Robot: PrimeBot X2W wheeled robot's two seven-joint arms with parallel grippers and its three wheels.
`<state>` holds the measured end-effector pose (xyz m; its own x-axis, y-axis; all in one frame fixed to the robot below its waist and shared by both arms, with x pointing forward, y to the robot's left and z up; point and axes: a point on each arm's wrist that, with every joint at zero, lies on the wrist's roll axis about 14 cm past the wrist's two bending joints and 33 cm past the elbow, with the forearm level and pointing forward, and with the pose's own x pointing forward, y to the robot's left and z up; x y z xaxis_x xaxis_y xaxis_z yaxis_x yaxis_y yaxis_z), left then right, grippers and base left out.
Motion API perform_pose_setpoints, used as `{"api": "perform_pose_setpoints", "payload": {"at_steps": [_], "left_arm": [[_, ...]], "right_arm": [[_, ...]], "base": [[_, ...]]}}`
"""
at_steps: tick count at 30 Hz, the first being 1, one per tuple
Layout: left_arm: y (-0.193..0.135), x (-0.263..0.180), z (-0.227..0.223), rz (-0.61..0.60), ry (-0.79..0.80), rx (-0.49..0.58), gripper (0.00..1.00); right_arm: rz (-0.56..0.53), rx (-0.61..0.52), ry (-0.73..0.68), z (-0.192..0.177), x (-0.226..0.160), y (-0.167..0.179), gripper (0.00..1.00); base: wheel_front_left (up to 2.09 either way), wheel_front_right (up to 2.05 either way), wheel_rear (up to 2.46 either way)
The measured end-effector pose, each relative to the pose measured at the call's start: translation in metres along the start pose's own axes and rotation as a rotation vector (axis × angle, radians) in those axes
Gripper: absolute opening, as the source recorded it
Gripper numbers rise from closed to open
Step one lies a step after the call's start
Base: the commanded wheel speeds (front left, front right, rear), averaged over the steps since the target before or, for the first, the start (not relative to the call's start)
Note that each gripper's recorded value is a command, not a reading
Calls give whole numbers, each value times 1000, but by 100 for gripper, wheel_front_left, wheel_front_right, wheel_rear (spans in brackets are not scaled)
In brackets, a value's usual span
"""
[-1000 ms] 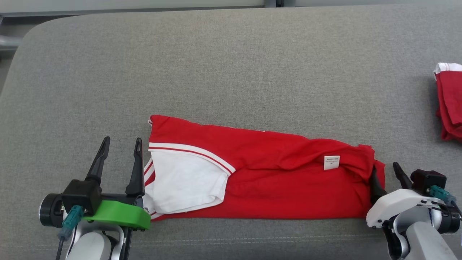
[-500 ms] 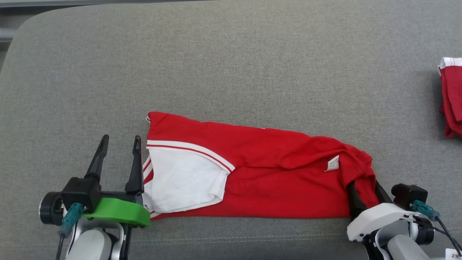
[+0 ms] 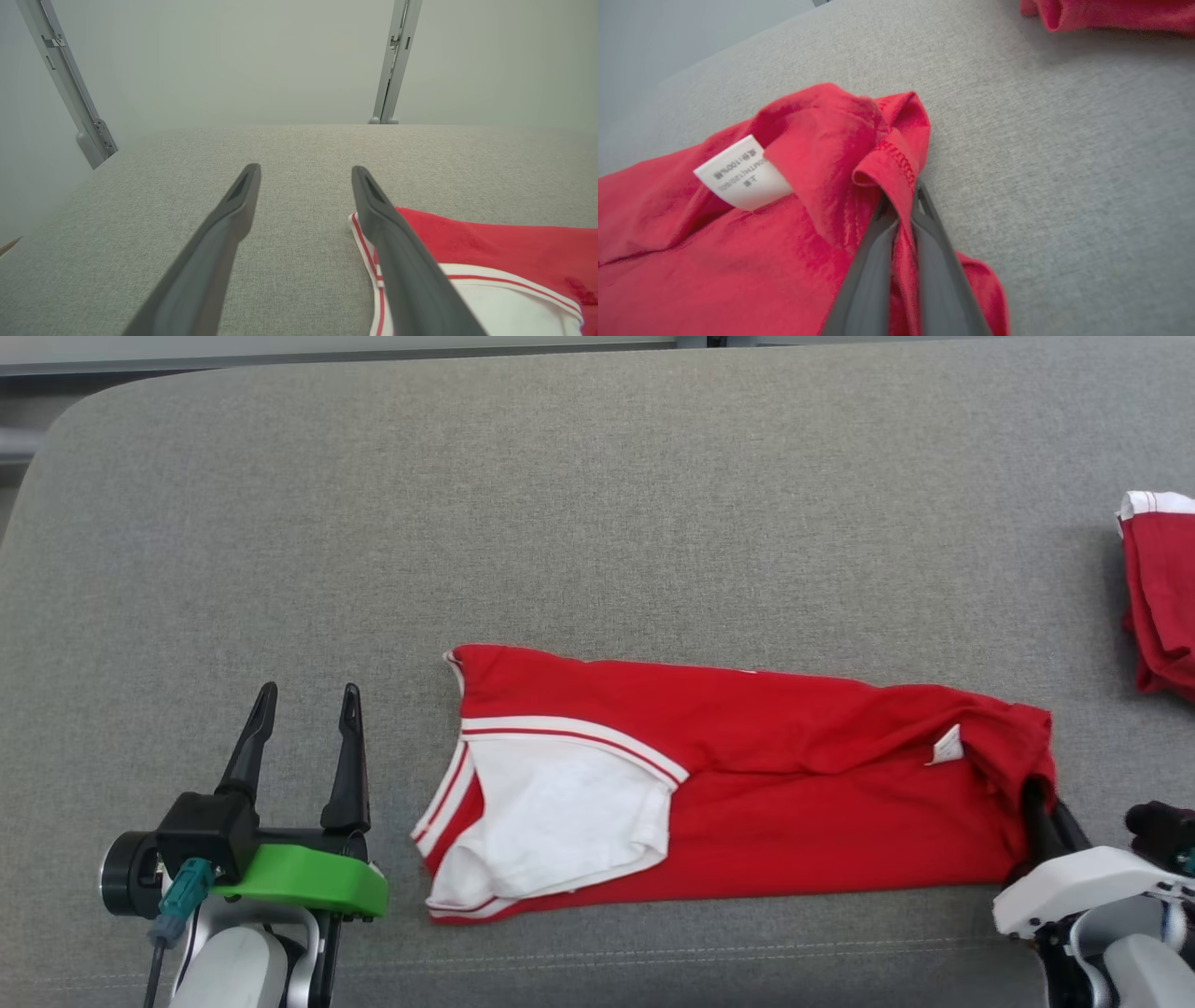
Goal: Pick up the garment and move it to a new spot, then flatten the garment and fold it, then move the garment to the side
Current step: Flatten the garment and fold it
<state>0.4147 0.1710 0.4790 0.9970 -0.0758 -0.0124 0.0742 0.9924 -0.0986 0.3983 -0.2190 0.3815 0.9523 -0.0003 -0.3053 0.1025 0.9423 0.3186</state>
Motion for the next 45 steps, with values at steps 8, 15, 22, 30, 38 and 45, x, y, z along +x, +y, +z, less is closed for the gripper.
{"api": "perform_pose_setpoints", "payload": {"at_steps": [8,15,22,30,38,45], "left_arm": [[-2,1,2,-1,-9,-5,100],[-5,2,4,-8,-15,-8,100],[0,1,10,9,-34,-6,100],[0,-3,14,8,-43,3,100],[1,-10,12,13,-36,2,100],[2,-12,9,13,-25,-2,100]], "right_arm": [[-109,-37,-95,40,-3,-49,0],[22,-19,-168,55,6,6,0],[231,27,-285,76,-14,94,0],[487,111,-214,61,-38,188,0],[619,150,-79,22,-41,234,0],[695,158,-5,3,-34,263,0]], "base": [[0,0,0],[0,0,0],[0,0,0],[0,0,0],[0,0,0],[0,0,0]]}}
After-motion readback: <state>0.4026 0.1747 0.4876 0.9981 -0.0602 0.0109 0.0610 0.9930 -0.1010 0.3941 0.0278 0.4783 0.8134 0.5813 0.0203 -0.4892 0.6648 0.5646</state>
